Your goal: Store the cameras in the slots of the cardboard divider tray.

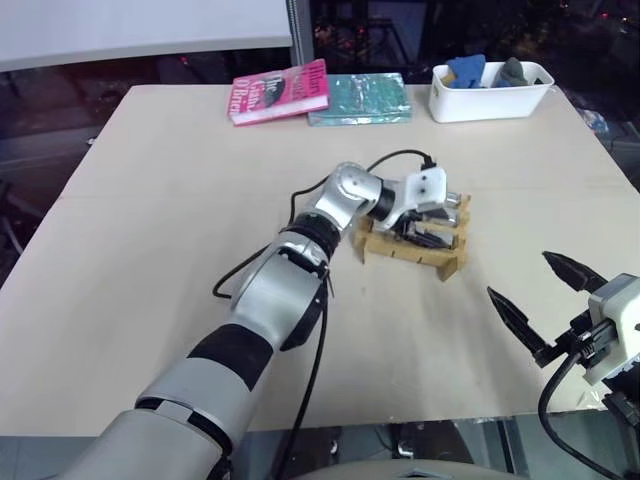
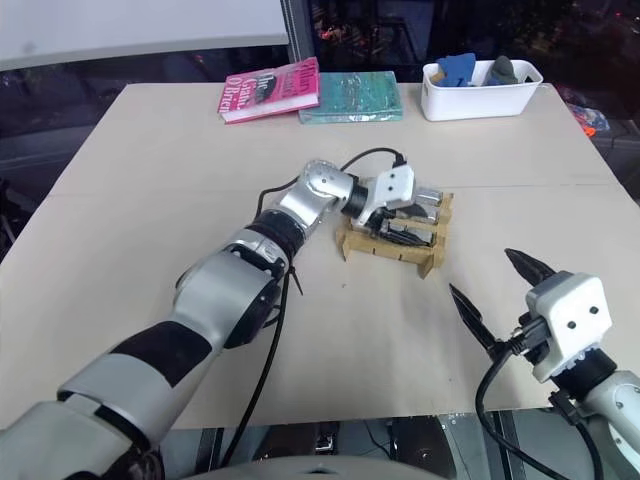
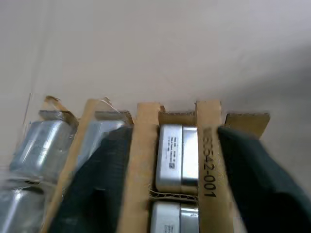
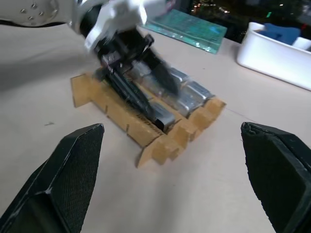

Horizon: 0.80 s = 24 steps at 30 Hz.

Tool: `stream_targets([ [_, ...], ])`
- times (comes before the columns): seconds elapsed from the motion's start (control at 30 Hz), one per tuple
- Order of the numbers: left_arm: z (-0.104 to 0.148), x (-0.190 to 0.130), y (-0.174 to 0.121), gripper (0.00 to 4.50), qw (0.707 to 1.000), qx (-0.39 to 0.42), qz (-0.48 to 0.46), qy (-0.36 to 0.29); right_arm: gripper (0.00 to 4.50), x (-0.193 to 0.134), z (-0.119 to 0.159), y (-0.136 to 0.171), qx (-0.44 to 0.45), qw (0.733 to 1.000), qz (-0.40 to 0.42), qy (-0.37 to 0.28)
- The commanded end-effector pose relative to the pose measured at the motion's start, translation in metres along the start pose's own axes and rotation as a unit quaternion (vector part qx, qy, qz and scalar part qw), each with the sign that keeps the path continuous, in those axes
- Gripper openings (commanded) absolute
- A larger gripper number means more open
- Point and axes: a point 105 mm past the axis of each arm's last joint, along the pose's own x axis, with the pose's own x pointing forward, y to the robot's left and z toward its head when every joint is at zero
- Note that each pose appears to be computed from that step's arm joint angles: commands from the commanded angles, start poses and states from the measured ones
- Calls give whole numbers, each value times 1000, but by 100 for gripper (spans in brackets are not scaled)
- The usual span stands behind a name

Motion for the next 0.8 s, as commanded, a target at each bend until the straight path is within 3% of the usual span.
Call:
stream_targets([
  [0.03,53,-23,14,373,995,1,1,-99,450,1,8,8,8,1000,25,-8],
  [0.13,68,-61,26,373,981,-21,57,-182,450,5,2,8,33,999,39,3],
  [0.27,47,-110,16,373,961,-77,141,-223,450,7,-4,1,59,997,55,8],
  [0.3,43,-117,11,399,958,-91,150,-226,450,7,-6,0,62,996,58,11],
  [0.37,29,-136,-4,446,953,-102,186,-218,450,5,-11,-5,63,996,66,22],
  [0.57,-25,-178,-52,446,941,-144,274,-137,450,-8,-22,-24,69,993,83,51],
  [0.8,-68,-205,-96,446,916,-195,340,-91,450,-23,-31,-64,54,995,44,76],
])
